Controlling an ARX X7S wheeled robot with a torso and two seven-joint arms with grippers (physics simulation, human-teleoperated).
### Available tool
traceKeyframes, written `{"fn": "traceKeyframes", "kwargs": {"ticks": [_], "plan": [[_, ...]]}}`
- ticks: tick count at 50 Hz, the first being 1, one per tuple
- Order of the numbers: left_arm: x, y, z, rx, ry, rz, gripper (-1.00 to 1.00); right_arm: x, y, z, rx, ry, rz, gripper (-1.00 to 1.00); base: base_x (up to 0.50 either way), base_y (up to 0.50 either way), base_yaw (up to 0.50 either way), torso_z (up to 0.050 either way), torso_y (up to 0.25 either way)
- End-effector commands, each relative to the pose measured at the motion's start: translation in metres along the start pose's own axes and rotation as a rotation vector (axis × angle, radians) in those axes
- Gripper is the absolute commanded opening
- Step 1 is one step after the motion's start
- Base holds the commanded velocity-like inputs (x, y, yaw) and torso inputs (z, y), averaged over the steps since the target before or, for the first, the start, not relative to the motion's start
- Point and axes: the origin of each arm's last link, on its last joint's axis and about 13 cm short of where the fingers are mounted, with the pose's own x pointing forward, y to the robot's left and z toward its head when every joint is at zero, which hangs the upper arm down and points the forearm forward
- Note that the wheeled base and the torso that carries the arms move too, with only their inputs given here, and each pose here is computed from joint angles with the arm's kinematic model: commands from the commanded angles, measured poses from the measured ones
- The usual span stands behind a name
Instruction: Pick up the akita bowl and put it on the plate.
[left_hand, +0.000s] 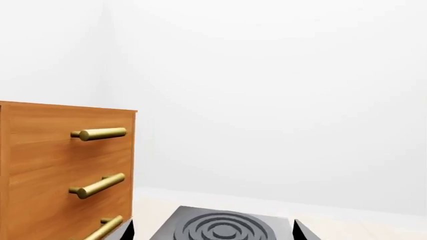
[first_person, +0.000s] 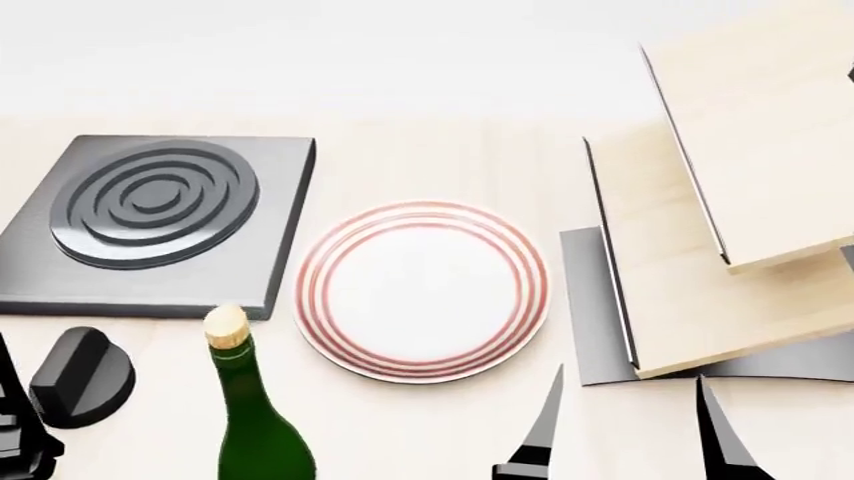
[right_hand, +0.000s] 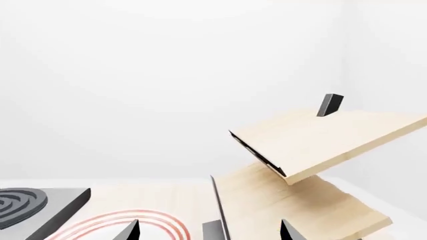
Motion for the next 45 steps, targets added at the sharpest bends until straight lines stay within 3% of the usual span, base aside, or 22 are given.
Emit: {"fn": "traceKeyframes", "kwargs": {"ticks": [1, 45], "plan": [[-0.0003, -0.0002, -0.0002, 0.000, -0.002, -0.002, 1.00, 0.0000, 0.0003, -0.0004, 0.001, 0.000, 0.002, 1.00, 0.18, 0.00, 0.00, 0.000, 0.000], [-0.0010, -0.0016, 0.0002, 0.009, -0.003, -0.012, 1.00, -0.0003, 0.0009, -0.0020, 0.002, 0.005, 0.004, 1.00, 0.18, 0.00, 0.00, 0.000, 0.000]]}}
